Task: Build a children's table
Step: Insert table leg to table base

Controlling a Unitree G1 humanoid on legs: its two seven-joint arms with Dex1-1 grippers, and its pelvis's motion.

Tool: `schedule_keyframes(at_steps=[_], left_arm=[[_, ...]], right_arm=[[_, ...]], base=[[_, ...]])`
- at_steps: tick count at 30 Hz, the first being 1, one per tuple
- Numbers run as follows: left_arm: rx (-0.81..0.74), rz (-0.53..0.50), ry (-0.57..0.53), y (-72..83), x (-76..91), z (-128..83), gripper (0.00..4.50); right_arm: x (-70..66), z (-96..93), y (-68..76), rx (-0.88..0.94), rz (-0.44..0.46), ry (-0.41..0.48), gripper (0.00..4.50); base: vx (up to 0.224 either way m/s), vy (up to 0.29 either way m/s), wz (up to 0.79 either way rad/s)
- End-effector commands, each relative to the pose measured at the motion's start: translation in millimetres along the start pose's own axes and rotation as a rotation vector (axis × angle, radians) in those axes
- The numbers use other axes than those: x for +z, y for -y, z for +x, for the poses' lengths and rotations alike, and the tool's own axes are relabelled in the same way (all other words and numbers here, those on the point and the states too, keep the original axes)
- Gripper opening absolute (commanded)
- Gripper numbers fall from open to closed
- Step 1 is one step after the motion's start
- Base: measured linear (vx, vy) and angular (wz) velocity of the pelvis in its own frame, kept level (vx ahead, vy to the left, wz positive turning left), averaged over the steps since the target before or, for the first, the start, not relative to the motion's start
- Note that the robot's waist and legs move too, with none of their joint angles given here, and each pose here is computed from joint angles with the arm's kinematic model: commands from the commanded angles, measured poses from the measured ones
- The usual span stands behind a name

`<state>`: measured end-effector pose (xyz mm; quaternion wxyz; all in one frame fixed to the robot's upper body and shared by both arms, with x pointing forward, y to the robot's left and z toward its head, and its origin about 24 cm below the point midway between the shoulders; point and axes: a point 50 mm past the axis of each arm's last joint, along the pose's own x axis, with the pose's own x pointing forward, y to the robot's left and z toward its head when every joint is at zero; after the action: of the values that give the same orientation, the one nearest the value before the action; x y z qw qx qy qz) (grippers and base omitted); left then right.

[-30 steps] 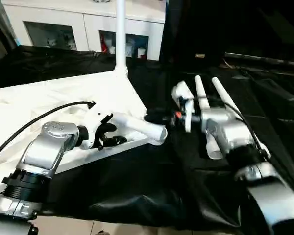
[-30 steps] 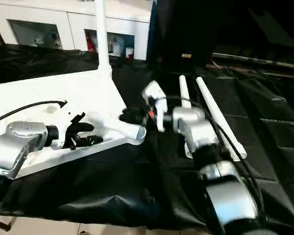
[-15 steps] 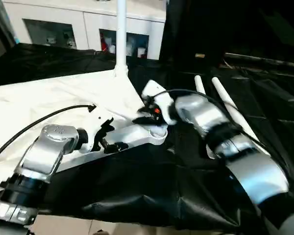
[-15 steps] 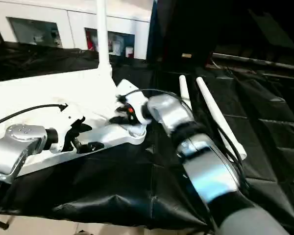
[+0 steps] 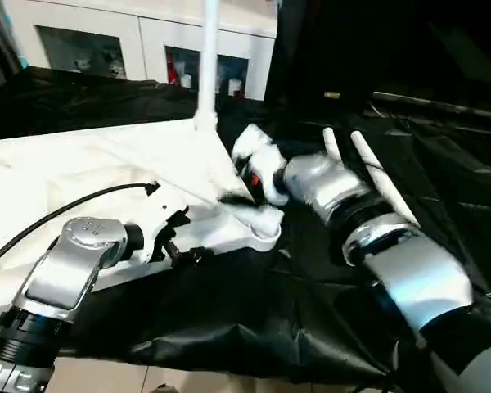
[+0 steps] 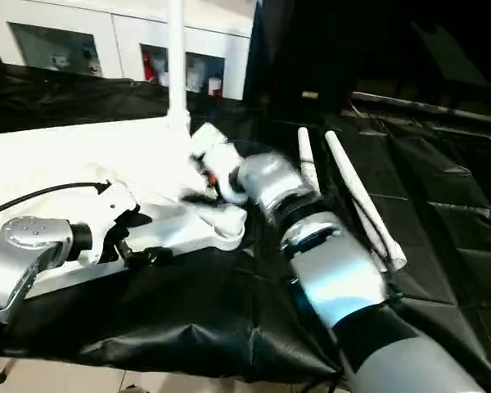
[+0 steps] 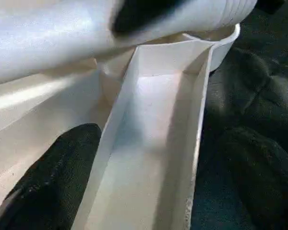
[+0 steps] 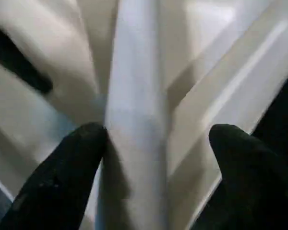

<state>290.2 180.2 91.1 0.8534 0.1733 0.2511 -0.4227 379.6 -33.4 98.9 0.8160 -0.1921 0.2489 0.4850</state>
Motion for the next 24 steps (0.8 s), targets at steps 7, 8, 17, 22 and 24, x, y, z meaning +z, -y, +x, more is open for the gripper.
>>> schedule_keyframes(at_steps=[7,8,17,22,24], left_arm=[[-0.019,0.084,0.028,3.0,13.2,-3,4.50],[-0.018,0.088,0.035,2.0,15.0,-4,4.50],[-0.017,0.074,0.145,-7.5,30.8,-11,4.50],[0.003,-0.057,0.372,-17.3,55.7,-22,4.50],[0.024,-0.078,0.384,-21.1,56.8,-24,4.50]], right_arm=[[-10.1,1.4,-0.2,-0.019,0.015,-0.097,3.02],[-9.4,1.3,-0.1,-0.019,0.019,-0.093,2.96],[-7.2,-1.2,5.2,-0.070,0.131,0.001,2.31],[-0.2,-6.7,10.7,-0.070,0.263,0.133,1.87],[1.3,-8.1,11.1,-0.049,0.318,0.170,1.84]], base=[[0.000,0.000,0.00],[0.000,0.000,0.00],[0.000,0.000,0.00],[0.000,0.000,0.00],[0.000,0.000,0.00]])
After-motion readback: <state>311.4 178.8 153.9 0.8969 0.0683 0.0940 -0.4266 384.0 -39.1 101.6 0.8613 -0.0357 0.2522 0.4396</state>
